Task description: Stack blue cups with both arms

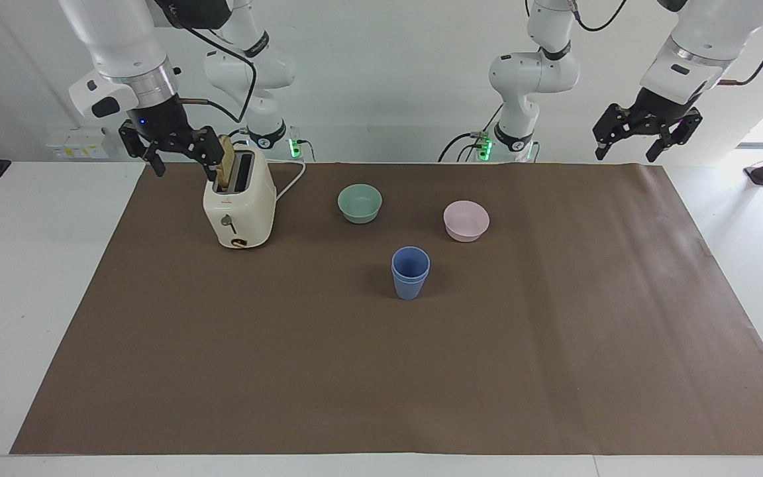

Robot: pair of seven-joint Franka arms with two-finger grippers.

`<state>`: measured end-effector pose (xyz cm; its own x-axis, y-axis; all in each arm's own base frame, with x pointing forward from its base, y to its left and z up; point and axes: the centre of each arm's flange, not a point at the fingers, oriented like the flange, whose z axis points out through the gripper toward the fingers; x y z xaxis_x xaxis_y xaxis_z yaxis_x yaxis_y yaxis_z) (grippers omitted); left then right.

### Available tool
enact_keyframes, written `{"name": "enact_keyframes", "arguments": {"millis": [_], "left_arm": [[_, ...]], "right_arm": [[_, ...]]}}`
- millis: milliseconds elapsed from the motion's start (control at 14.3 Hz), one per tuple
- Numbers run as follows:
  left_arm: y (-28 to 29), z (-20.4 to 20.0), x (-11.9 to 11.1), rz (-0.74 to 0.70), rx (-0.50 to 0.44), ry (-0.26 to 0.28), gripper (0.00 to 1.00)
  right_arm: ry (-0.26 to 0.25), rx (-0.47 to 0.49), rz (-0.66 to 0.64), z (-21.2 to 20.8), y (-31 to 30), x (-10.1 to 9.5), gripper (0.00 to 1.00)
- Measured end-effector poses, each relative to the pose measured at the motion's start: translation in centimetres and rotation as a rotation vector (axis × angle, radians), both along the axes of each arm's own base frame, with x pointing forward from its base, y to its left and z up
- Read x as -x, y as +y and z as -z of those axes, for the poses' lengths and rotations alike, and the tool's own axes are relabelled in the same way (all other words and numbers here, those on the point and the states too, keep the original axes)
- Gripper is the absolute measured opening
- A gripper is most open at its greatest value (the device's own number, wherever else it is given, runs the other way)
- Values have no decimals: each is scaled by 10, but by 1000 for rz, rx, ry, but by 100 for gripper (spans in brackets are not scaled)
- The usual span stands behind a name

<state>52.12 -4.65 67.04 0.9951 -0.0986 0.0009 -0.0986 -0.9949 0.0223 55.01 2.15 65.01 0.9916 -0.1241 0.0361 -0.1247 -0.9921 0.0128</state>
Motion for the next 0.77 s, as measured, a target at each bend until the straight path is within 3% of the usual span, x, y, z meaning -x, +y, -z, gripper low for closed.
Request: {"name": "enact_keyframes", "arguments": {"millis": [768], "left_arm": [[0,0,0,0,0,0,100]], "right_arm": [[-8,-7,-16,-5,9,4,100]]}}
